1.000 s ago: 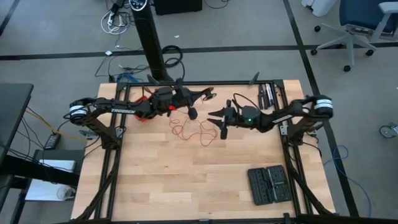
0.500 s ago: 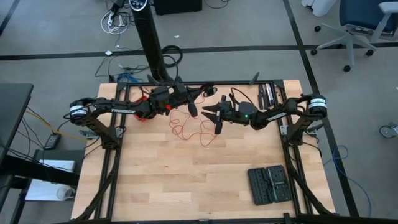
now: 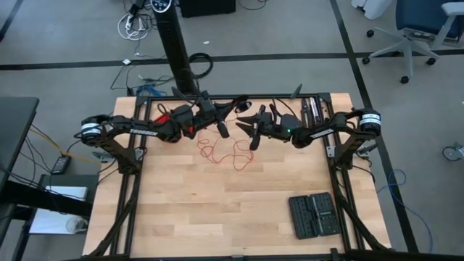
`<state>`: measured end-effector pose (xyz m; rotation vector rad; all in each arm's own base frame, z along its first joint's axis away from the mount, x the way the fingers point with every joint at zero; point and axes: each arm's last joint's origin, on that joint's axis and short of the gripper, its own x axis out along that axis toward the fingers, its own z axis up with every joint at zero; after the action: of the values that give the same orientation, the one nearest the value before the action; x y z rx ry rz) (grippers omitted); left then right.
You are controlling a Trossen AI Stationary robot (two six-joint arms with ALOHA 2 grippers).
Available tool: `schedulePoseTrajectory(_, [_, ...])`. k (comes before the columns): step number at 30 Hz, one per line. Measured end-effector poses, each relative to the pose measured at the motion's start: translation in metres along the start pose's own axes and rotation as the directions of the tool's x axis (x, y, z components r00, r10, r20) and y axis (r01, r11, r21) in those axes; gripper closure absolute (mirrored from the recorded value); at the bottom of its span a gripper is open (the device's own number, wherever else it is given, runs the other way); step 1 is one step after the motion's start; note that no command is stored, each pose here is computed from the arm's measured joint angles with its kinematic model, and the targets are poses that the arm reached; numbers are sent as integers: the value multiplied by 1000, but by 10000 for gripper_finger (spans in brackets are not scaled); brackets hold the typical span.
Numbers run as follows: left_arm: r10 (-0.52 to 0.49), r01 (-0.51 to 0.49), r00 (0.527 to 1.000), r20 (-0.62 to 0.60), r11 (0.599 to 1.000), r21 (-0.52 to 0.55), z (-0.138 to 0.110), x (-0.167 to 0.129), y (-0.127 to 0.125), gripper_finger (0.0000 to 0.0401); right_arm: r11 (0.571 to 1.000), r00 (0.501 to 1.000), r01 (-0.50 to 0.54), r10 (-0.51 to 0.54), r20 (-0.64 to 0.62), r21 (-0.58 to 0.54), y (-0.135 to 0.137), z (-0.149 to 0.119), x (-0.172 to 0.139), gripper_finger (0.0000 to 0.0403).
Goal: Coil cords
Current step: Coil the wire to the spool
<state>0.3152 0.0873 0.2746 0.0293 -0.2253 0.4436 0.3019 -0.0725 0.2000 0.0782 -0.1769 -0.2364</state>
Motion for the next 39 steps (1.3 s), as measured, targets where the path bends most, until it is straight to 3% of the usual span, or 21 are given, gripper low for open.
schedulePoseTrajectory(7, [0,0,1000,5,1000,0,-1,-1,0,401,997,997,-73,72,-24,-14,-1,-1,1,299])
schedulePoseTrajectory(11, [0,0,1000,30,1000,-6,1,-1,0,401,997,993,-66,62,-103,-33,-2,-9,0,303])
schedulePoseTrajectory(21, [-25,25,999,34,1000,-6,2,-2,-1,401,996,979,-86,90,-180,30,-4,-50,24,304])
schedulePoseTrajectory(30, [-32,32,999,18,999,-5,0,-1,-1,401,991,973,-127,131,-192,33,-3,-46,35,304])
schedulePoseTrajectory(39, [-37,37,999,20,999,-12,0,-1,-1,400,994,977,-112,109,-181,-5,-3,-41,42,304])
